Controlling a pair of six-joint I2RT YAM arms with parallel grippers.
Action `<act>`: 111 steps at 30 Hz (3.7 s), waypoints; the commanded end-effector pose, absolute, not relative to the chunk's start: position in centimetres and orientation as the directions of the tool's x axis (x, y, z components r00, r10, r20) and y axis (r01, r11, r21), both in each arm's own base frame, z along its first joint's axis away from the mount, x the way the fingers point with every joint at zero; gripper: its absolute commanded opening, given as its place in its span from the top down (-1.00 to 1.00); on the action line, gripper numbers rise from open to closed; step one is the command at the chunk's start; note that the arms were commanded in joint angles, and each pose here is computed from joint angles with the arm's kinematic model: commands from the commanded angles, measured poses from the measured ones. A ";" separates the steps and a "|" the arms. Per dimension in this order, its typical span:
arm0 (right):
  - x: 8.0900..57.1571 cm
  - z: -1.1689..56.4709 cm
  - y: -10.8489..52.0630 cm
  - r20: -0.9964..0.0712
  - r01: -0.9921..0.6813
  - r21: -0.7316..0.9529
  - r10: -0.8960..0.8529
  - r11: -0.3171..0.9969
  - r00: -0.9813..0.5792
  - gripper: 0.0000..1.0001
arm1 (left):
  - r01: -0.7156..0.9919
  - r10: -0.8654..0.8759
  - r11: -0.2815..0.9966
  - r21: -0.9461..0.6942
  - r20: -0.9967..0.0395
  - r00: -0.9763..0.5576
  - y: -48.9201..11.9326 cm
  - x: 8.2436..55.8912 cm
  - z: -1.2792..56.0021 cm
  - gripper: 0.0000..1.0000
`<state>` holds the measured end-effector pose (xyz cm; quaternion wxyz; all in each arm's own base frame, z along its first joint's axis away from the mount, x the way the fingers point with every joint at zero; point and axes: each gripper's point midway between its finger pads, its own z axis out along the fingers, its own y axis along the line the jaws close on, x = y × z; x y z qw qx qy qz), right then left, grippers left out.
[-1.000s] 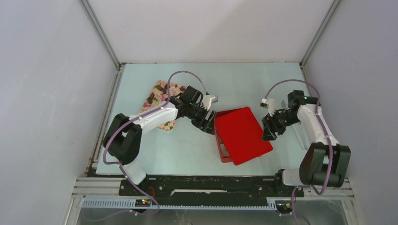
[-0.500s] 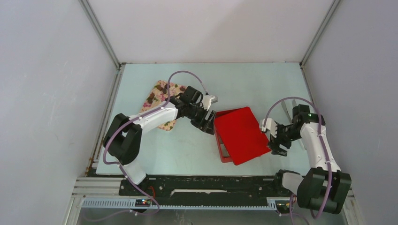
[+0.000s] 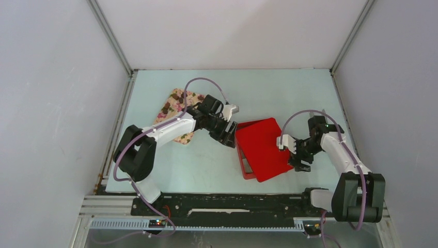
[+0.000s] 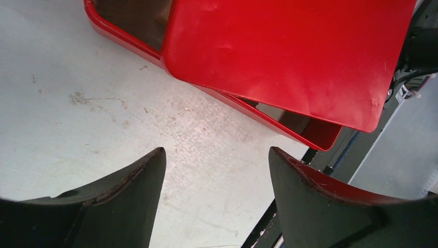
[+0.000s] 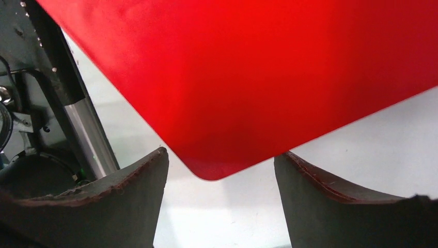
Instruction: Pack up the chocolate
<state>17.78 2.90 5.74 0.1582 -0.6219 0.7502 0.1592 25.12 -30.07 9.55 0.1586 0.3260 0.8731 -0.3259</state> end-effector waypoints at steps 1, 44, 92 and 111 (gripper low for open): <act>19.3 5.4 3.8 -0.436 -0.978 0.012 -0.879 0.210 -0.194 -0.54 | 0.690 0.447 0.590 -0.419 -0.542 -0.711 -30.0 27.0 10.6 -0.54; 18.2 9.7 4.2 -0.552 -0.953 -0.036 -0.801 0.300 -0.231 -0.99 | 0.684 0.469 0.694 -0.224 -0.581 -0.666 -27.6 30.5 15.4 -0.69; 33.4 15.9 13.5 -0.747 -0.842 0.257 -0.455 0.475 -0.485 -0.21 | 0.783 0.388 0.457 -0.422 -0.698 -0.602 -32.1 32.6 18.8 -0.37; 41.1 8.4 12.8 -0.625 -0.775 0.208 -0.529 0.597 -0.575 0.15 | 0.723 0.484 0.572 -0.388 -0.552 -0.679 -32.1 38.7 10.0 -0.12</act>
